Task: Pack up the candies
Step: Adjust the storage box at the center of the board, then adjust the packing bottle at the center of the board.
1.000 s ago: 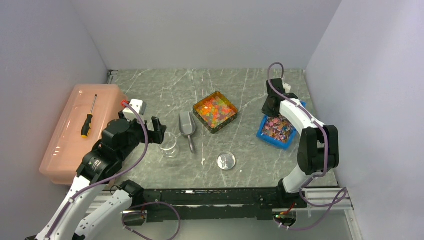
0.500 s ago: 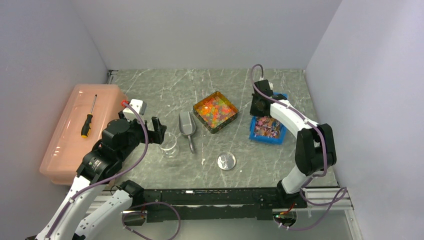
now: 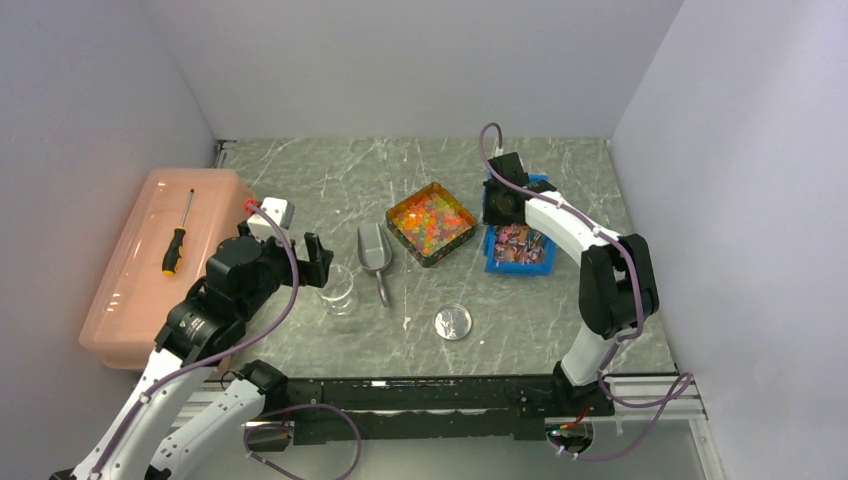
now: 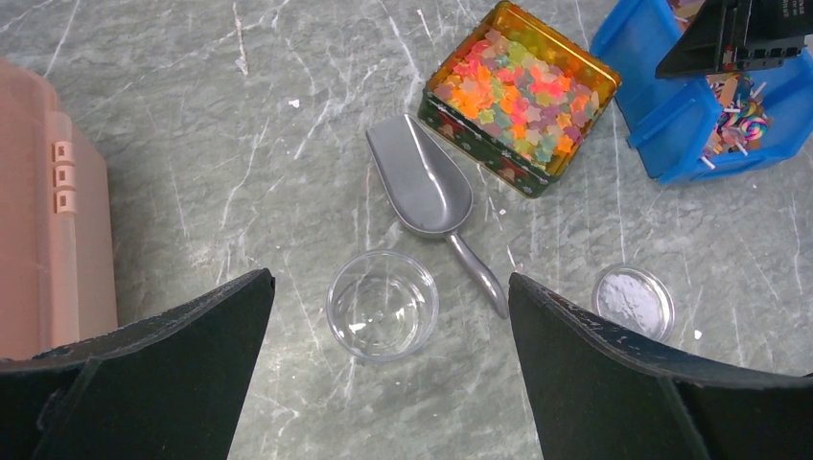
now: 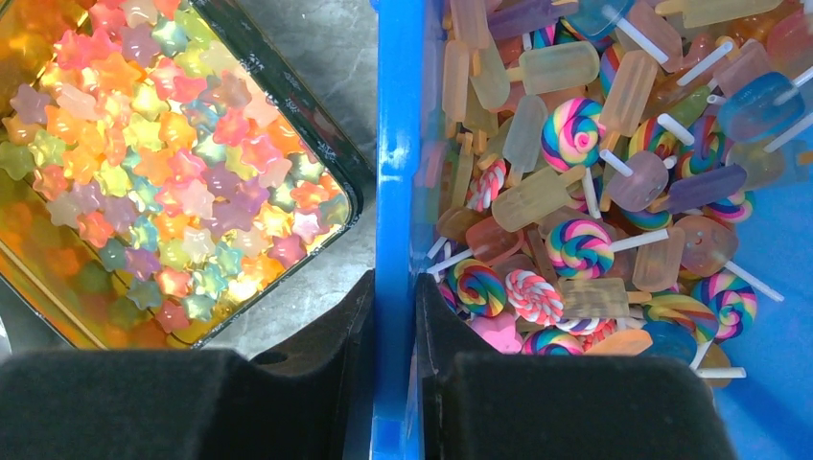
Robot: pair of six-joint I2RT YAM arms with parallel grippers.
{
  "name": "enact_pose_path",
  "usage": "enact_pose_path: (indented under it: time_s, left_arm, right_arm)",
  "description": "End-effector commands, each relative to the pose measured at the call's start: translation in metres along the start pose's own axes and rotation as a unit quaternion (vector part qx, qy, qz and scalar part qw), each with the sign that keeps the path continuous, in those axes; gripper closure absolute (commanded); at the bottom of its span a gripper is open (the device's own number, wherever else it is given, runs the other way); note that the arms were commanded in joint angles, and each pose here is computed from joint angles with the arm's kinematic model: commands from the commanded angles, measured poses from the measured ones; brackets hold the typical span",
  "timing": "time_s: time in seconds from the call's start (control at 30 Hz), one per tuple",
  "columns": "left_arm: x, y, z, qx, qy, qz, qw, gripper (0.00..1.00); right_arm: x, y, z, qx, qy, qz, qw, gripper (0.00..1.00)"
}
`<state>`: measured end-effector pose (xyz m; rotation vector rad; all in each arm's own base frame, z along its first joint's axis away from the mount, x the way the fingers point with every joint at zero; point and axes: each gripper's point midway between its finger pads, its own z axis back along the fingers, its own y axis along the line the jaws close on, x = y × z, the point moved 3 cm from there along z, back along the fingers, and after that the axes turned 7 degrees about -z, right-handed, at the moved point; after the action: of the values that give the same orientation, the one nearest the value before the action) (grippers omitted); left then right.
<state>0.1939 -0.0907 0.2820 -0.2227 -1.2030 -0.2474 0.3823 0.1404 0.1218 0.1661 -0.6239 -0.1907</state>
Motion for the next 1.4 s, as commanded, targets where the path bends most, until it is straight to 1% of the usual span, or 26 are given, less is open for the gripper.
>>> enact_pose_path:
  time_s: [0.0, 0.07, 0.23, 0.37, 0.57, 0.7, 0.83, 1.0, 1.13, 1.37]
  left_arm:
    - [0.005, 0.002, -0.002, 0.008, -0.009, 0.008, 1.000, 0.01]
    - [0.004, 0.002, -0.003, 0.008, -0.006, 0.007, 1.000, 0.01]
    - [0.003, 0.002, -0.005, 0.011, -0.001, 0.007, 1.000, 0.01]
    - [0.002, 0.002, -0.005, 0.012, 0.001, 0.007, 1.000, 0.01]
    - [0.002, 0.002, -0.006, 0.011, 0.002, 0.007, 1.000, 0.01]
    - [0.003, 0.002, -0.006, 0.013, 0.001, 0.007, 1.000, 0.01]
    - [0.003, 0.003, -0.005, 0.014, 0.000, 0.007, 1.000, 0.01]
    - [0.002, 0.004, -0.006, 0.017, 0.003, 0.007, 1.000, 0.01]
    - [0.002, 0.007, -0.005, 0.029, 0.004, 0.012, 0.999, 0.01]
    - [0.004, 0.023, 0.005, 0.084, -0.015, 0.036, 0.996, 0.01]
  right_arm:
    - [0.038, 0.040, 0.016, 0.088, -0.059, 0.009, 0.994, 0.89]
    - [0.040, 0.039, 0.020, 0.084, -0.064, 0.013, 0.994, 0.81]
    - [0.046, 0.040, 0.029, 0.071, -0.075, 0.024, 0.994, 0.67]
    - [0.055, 0.041, 0.044, 0.055, -0.097, 0.036, 0.993, 0.61]
    - [0.063, 0.047, 0.074, 0.026, -0.128, 0.064, 0.989, 0.58]
    - [0.060, 0.060, 0.094, 0.036, -0.138, 0.078, 0.987, 0.57]
    - [0.051, 0.081, 0.114, 0.070, -0.142, 0.090, 0.983, 0.56]
    - [0.030, 0.110, 0.134, 0.141, -0.129, 0.092, 0.977, 0.56]
    - [0.010, 0.137, 0.144, 0.193, -0.110, 0.105, 0.969, 0.56]
    - [-0.030, 0.181, 0.145, 0.257, -0.057, 0.124, 0.957, 0.56]
